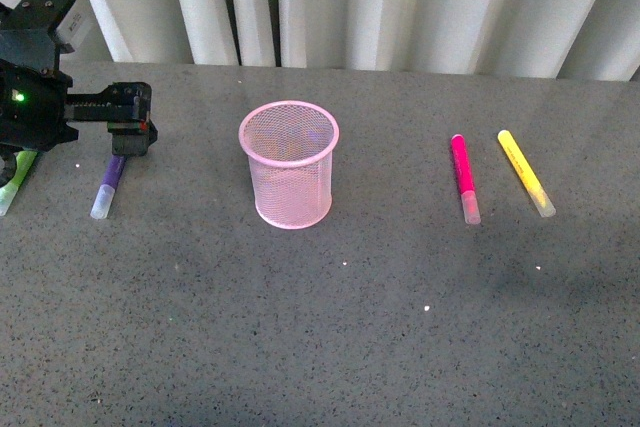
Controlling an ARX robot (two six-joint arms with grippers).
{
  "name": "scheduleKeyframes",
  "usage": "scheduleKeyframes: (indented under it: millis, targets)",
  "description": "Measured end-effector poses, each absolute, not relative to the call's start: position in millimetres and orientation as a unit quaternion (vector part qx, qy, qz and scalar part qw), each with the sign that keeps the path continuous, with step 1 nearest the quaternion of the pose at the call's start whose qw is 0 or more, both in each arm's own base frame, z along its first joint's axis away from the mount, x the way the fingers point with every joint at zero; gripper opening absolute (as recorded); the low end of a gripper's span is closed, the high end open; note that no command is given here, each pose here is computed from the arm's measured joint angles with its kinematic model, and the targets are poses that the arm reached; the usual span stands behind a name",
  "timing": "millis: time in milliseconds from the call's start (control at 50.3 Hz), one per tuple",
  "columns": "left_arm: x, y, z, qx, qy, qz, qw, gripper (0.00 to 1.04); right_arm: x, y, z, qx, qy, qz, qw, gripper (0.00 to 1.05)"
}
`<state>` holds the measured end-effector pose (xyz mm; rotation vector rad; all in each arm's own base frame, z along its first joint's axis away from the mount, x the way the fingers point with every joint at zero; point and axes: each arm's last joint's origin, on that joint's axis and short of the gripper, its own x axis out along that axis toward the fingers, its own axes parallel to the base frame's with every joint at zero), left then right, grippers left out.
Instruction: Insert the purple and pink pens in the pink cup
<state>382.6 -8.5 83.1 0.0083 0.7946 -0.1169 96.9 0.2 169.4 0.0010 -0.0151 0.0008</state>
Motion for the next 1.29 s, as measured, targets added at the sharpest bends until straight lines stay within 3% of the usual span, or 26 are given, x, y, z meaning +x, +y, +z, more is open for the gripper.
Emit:
scheduleKeyframes:
  millis: [1093,1291]
  targets:
    - [430.8,-17.0,35.4,0.046,0.431,-0.045,0.9,0.98,96.9,0.2,169.4,0.0,-0.008,0.0,1.0,0.98]
    - [432.3,-17.3,35.6,0.05,0.433,-0.039,0.899,0.61,96.9,0.2,169.4,0.0,-0.008,0.0,1.0,0.98]
